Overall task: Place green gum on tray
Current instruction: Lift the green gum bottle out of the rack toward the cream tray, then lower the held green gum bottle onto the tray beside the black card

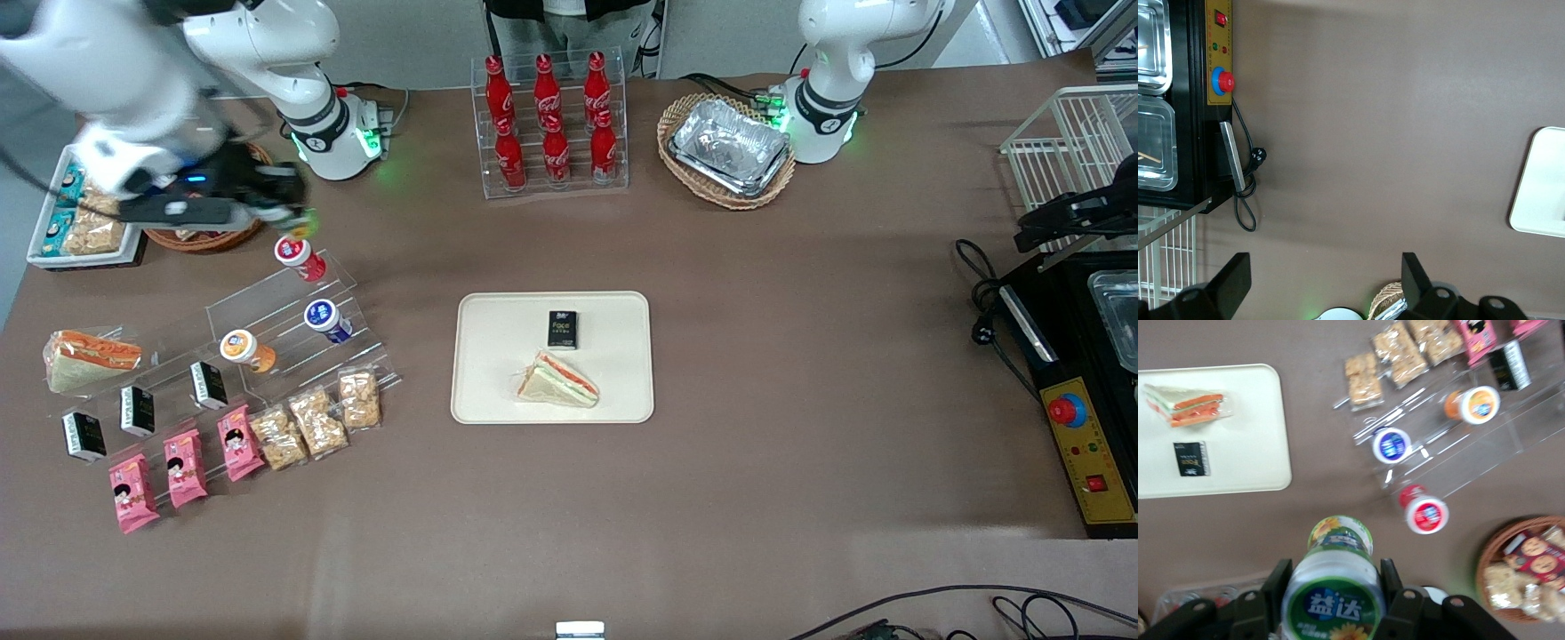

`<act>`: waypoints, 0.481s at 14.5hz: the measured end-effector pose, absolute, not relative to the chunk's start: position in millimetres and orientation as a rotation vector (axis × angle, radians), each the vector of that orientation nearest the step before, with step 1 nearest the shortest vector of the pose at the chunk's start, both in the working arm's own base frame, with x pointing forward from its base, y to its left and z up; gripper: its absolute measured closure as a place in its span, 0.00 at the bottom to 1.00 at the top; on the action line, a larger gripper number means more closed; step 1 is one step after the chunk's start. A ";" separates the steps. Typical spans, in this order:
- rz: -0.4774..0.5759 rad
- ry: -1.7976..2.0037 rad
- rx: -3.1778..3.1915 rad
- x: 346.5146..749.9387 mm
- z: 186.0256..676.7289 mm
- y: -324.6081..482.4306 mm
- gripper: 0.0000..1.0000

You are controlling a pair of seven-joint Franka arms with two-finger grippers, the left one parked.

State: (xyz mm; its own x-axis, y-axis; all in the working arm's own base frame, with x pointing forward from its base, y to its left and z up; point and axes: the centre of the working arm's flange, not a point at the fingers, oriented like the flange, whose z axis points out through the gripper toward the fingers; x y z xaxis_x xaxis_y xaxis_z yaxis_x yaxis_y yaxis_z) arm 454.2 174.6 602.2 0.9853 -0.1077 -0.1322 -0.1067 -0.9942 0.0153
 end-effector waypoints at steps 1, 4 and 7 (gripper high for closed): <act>-0.204 -0.202 3.114 453.5 591.8 200.5 0.41; -0.175 -0.269 3.123 458.6 546.0 259.1 0.41; -0.145 -0.320 3.155 463.6 485.6 290.8 0.41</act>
State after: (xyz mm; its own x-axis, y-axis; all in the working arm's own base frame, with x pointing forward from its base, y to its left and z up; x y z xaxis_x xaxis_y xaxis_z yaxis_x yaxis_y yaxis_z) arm 463.6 290.8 485.6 0.9755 -0.1991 -0.0940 -0.2021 -0.9791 -0.0232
